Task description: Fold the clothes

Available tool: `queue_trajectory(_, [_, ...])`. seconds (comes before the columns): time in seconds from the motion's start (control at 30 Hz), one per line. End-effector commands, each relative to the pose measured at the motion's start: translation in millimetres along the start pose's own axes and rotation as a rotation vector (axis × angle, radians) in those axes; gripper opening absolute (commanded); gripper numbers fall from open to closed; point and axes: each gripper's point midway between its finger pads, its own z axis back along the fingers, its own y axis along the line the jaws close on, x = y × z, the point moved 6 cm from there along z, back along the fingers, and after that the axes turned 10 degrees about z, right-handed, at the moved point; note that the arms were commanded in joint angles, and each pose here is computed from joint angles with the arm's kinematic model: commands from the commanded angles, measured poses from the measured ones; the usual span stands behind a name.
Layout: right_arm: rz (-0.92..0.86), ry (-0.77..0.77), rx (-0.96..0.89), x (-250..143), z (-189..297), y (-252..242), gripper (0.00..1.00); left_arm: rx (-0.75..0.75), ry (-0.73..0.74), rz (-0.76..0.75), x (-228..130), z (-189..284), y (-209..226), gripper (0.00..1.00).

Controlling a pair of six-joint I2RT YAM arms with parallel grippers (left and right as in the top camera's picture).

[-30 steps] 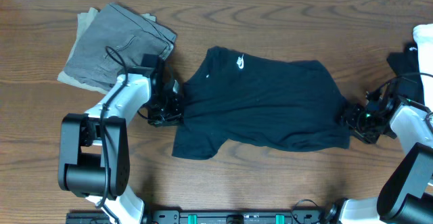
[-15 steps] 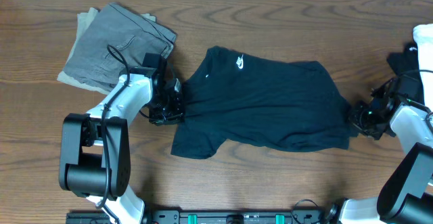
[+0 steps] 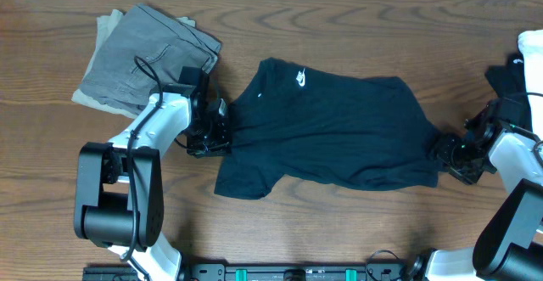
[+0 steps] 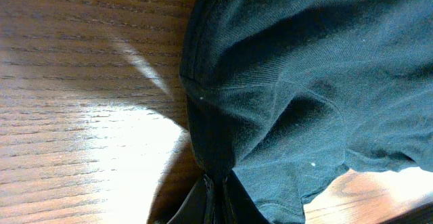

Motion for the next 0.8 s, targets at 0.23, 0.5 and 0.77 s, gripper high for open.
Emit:
queue_trajectory(0.23, [-0.001, -0.128, 0.117, 13, -1, 14, 0.01, -0.001, -0.021, -0.005, 2, 7, -3, 0.07])
queue_trajectory(0.5, [0.059, -0.387, 0.346, 65, 83, 51, 0.01, -0.003, -0.025, -0.006, 3, 7, -4, 0.06])
queue_trajectory(0.77, [0.015, -0.474, 0.322, 91, 82, 53, 0.01, -0.009, -0.038, -0.012, 5, 7, -5, 0.06])
